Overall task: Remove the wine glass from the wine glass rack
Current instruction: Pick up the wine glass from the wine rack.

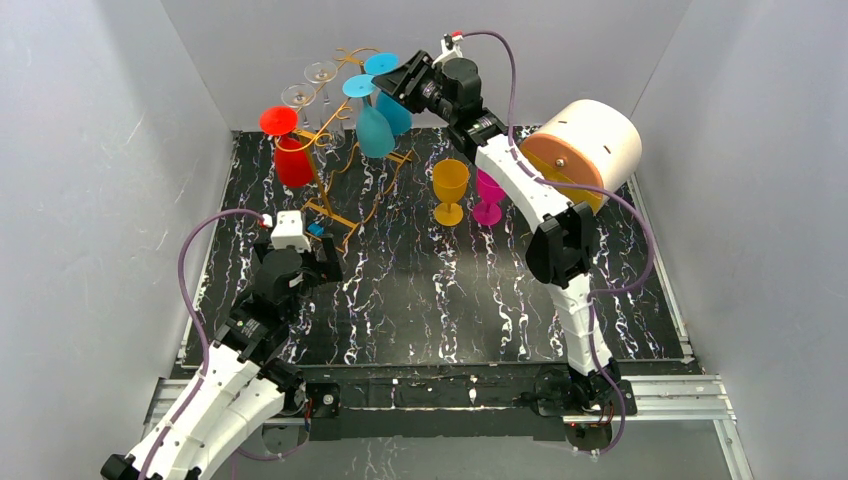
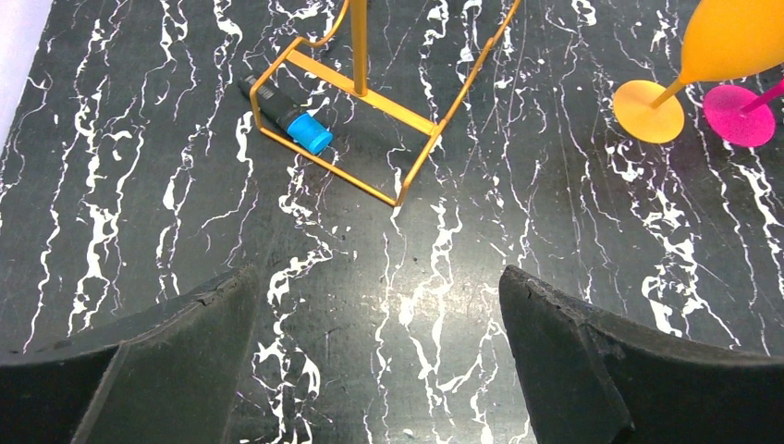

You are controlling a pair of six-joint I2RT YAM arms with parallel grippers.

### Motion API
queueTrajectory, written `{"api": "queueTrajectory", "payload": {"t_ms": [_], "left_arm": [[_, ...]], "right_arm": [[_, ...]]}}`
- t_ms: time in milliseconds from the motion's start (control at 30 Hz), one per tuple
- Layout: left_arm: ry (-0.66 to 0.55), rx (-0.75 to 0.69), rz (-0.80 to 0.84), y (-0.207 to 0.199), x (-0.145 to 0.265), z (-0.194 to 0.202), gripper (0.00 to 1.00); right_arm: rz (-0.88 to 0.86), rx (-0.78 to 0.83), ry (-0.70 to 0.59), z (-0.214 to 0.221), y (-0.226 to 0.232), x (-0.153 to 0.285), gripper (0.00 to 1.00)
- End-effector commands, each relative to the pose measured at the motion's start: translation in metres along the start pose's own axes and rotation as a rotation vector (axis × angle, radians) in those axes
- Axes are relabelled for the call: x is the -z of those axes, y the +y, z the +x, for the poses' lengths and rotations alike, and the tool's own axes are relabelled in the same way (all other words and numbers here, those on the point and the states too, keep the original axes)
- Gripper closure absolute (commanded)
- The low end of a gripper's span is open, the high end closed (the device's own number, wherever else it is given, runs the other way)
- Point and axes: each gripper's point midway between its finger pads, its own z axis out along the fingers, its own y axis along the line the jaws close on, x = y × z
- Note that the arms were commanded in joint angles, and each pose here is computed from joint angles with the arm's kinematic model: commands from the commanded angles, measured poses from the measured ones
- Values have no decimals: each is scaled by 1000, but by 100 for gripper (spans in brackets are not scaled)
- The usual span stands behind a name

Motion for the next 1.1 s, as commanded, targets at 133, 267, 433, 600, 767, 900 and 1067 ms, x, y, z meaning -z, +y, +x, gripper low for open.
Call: {"api": "queueTrajectory", "payload": {"t_ms": [133, 267, 433, 600, 767, 900, 1067], "left_arm": [[-50, 47, 42, -7, 5, -20, 2], [-43, 45, 49, -9, 3, -17, 2], [-36, 38, 64, -11, 2, -16, 2], [-35, 40, 59, -10, 2, -16, 2], [-20, 44, 95, -16, 1, -13, 2], [-17, 36, 53, -8, 0, -13, 2], [-14, 31, 51, -7, 0, -12, 2]], "right_arm": [[-107, -20, -39, -14, 27, -4, 54], [-121, -18, -48, -15, 28, -7, 59], [-107, -18, -57, -15, 24, -8, 62], [-117, -34, -61, -14, 22, -11, 66], [-122, -46, -57, -12, 21, -12, 75], [-113, -65, -73, -16, 23, -9, 82], [-115, -85, -75, -20, 30, -4, 88]]}}
